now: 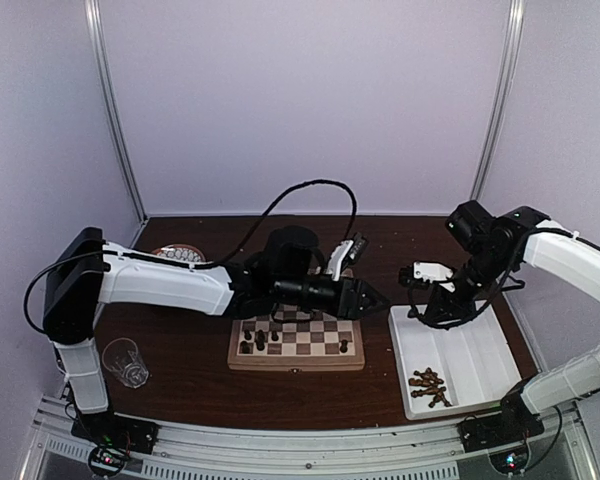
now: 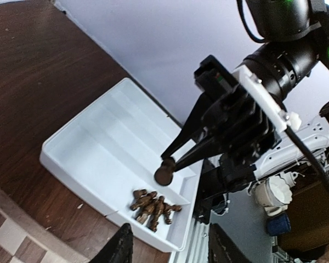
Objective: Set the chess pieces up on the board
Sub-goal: Pass from the right arm to the left
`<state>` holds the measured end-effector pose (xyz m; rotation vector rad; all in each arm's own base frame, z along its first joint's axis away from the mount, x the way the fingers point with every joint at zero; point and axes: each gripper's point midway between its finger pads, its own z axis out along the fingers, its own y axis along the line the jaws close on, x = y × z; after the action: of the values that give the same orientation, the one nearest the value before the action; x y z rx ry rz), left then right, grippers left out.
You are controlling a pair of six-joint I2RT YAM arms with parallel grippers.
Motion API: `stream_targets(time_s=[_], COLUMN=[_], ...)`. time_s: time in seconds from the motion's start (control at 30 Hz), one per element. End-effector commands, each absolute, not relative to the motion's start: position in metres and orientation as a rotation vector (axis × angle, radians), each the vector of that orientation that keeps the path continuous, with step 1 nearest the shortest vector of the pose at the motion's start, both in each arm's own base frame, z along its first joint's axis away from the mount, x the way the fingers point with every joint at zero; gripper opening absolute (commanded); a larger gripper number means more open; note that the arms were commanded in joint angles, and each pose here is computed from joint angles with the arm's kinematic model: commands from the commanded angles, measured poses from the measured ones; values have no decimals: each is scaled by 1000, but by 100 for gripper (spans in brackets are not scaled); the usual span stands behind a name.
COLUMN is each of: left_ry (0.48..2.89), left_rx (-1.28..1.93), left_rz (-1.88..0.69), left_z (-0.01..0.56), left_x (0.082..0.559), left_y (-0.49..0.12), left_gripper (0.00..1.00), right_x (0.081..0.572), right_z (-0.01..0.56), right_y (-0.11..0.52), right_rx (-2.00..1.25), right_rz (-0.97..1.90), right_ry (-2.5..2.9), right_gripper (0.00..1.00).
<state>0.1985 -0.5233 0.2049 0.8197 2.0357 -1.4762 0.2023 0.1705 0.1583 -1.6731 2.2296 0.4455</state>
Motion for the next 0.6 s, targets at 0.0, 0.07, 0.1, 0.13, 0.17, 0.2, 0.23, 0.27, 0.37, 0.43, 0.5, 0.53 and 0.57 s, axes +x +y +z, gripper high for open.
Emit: stream_targets(time_s=[0.0, 0.07, 0.1, 0.13, 0.17, 0.2, 0.23, 0.27, 0.37, 0.43, 0.5, 0.53, 0.57], left_ry=[1919, 1962, 1973, 1981, 1989, 1997, 2002, 2008, 2022, 2022, 2019, 2014, 2019], left_rx=[821, 807, 801, 791, 786, 787, 791, 796, 807, 809, 812, 815, 815], left_rz=[-1691, -1711, -1718, -1724, -1729, -1732, -1737, -1742, -1758, -1777, -1803, -1816, -1825], left_z=[235, 227, 225, 223, 222, 220, 219, 218, 216, 215, 216, 217, 216], left_x=[186, 187, 187, 188, 188, 187, 186, 185, 181, 180, 178, 177, 177], left_y=[-550, -557, -560, -562, -564, -567, -569, -572, -578, -581, -583, -584, -586], left_gripper=[48, 48, 48, 49, 54, 55, 55, 54, 51, 46, 40, 38, 36], right_x=[186, 186, 185, 184, 183, 183, 182, 182, 182, 182, 181, 181, 182], right_z=[171, 175, 177, 179, 182, 185, 187, 188, 192, 193, 193, 192, 192], right_y=[180, 183, 185, 188, 190, 191, 193, 193, 195, 196, 197, 197, 197], right_rx=[-1653, -1649, -1646, -1643, -1638, -1634, -1631, -1626, -1617, -1613, -1613, -1613, -1610], right_rz=[559, 573, 585, 601, 613, 621, 628, 628, 630, 632, 634, 635, 633], right_ry=[2262, 2252, 2248, 2241, 2235, 2228, 2224, 2222, 2212, 2206, 2205, 2207, 2207], right_gripper=[9, 9, 9, 9, 9, 9, 9, 9, 9, 9, 10, 10, 10])
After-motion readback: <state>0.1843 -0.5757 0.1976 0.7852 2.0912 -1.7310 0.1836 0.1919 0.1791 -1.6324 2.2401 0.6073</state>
